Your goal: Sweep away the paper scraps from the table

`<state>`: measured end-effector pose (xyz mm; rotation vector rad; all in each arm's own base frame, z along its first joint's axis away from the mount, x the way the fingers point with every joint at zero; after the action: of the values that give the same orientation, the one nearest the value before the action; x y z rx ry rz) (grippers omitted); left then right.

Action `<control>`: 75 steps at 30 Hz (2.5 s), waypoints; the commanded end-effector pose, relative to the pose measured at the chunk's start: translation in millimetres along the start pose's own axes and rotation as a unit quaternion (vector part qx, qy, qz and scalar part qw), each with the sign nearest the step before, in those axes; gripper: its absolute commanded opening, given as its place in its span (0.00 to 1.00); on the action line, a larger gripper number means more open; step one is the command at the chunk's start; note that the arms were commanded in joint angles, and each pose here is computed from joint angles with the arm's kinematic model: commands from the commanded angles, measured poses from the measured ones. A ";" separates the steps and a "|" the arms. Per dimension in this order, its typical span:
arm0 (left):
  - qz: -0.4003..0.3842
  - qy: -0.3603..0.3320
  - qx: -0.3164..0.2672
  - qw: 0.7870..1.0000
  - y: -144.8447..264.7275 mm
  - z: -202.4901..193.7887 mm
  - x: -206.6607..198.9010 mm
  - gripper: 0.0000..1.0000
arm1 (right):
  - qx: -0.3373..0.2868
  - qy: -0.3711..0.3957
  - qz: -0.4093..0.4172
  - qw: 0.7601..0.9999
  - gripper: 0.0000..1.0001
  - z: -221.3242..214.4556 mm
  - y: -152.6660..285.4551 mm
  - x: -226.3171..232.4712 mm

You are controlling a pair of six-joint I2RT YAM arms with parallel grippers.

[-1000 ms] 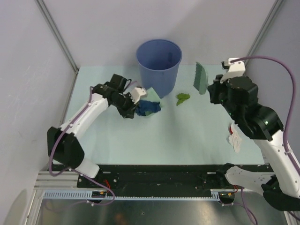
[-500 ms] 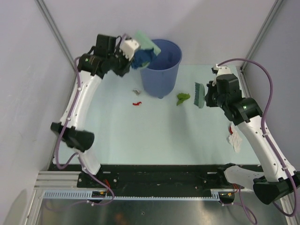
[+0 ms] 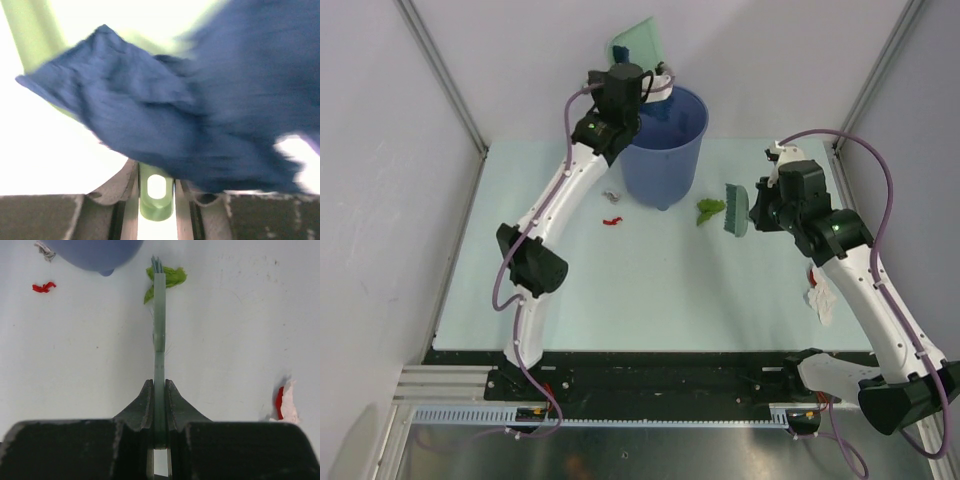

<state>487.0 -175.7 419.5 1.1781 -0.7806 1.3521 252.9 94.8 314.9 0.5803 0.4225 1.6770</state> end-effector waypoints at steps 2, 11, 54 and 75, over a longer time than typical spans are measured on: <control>0.270 -0.101 0.056 0.956 32.5 3.0 94.9 0.00 | -0.037 -0.006 0.031 0.999 0.00 11.9 5.2 6.8; 0.319 -0.228 0.057 0.918 39.9 11.9 93.7 0.00 | -0.062 0.022 0.001 0.998 0.00 23.0 -6.2 -0.1; -0.174 0.283 0.068 0.941 80.3 -217.9 -93.9 0.00 | 0.038 0.629 0.158 0.761 0.00 -138.0 -61.1 142.5; -0.144 0.334 0.169 0.916 91.7 -301.8 -105.2 0.00 | -0.260 0.657 -0.016 0.707 0.00 -5.1 -206.8 289.4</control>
<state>329.1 47.0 247.8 1.0064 0.0894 1.4710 343.3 397.9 211.7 -1.1070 1.0309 1.9305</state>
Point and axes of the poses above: each gripper's point midway between its finger pads, its own y axis back along the fingers, its own x axis along the line the jaws close on, z = x × y, the point moved 6 cm from there along y, back along the fingers, and after that the axes turned 2 degrees about -y, right-handed, at the moved point
